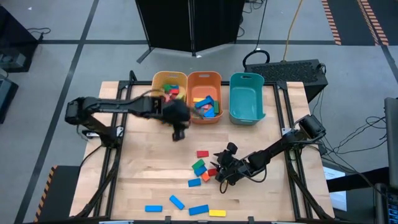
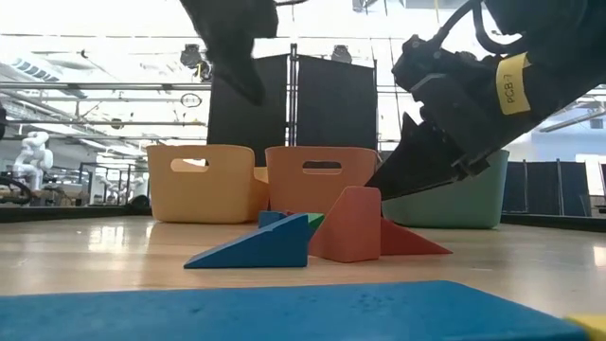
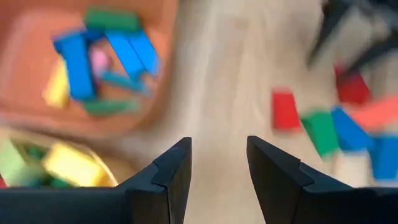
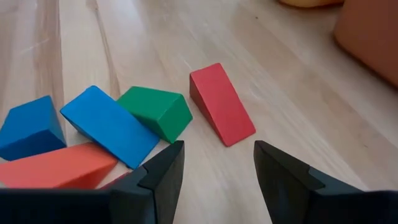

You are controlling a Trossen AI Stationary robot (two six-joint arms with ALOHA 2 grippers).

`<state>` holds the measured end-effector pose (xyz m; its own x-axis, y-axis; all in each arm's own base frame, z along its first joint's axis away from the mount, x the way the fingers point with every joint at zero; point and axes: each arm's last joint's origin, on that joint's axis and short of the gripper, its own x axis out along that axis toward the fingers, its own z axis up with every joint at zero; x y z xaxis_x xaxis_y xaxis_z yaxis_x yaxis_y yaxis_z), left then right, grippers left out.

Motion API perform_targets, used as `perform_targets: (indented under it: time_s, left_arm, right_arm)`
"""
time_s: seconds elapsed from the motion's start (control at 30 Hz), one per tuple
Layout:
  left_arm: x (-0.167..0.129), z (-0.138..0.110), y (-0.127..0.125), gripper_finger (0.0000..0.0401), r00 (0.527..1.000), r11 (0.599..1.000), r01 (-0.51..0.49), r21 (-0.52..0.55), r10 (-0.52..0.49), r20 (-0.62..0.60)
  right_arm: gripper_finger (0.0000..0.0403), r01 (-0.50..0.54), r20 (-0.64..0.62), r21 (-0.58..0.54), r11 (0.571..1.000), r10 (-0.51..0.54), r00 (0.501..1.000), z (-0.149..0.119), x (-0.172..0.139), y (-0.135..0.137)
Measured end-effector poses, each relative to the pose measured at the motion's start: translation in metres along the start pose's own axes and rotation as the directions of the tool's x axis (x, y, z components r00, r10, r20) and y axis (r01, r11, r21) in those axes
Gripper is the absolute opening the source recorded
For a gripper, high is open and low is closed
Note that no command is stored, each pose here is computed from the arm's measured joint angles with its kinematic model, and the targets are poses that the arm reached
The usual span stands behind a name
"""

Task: Sort blocks by size
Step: Put the blue rectangle block into the orange bin

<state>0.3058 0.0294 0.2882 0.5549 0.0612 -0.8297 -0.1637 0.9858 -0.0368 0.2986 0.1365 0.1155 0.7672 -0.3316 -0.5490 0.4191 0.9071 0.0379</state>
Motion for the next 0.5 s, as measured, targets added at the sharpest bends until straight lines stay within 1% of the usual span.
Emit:
perform_targets:
  time_s: [0.13,0.23,0.37,0.5]
  left_arm:
    - [-0.005,-0.018,-0.042,0.0155,0.996,1.000,0.019,0.007,-0.018,-0.092]
    - [-0.010,-0.030,-0.073,0.0155,0.991,1.000,0.028,0.011,-0.027,-0.131]
    - [-0.016,-0.043,-0.105,0.0155,0.992,1.000,0.027,0.009,-0.026,-0.124]
    - [-0.023,-0.056,-0.129,0.0155,0.991,0.999,0.044,-0.009,-0.045,-0.129]
  right_arm:
    - [0.0180,0.004,-0.001,-0.023,1.000,-0.004,1.000,0.000,0.000,-0.001]
    - [0.0180,0.008,0.001,-0.047,0.999,-0.008,1.000,0.001,0.001,-0.002]
    - [0.0180,0.018,0.004,-0.065,0.998,-0.018,1.000,0.004,0.005,-0.005]
    - [0.0180,0.028,0.008,-0.075,0.997,-0.028,1.000,0.007,0.009,-0.009]
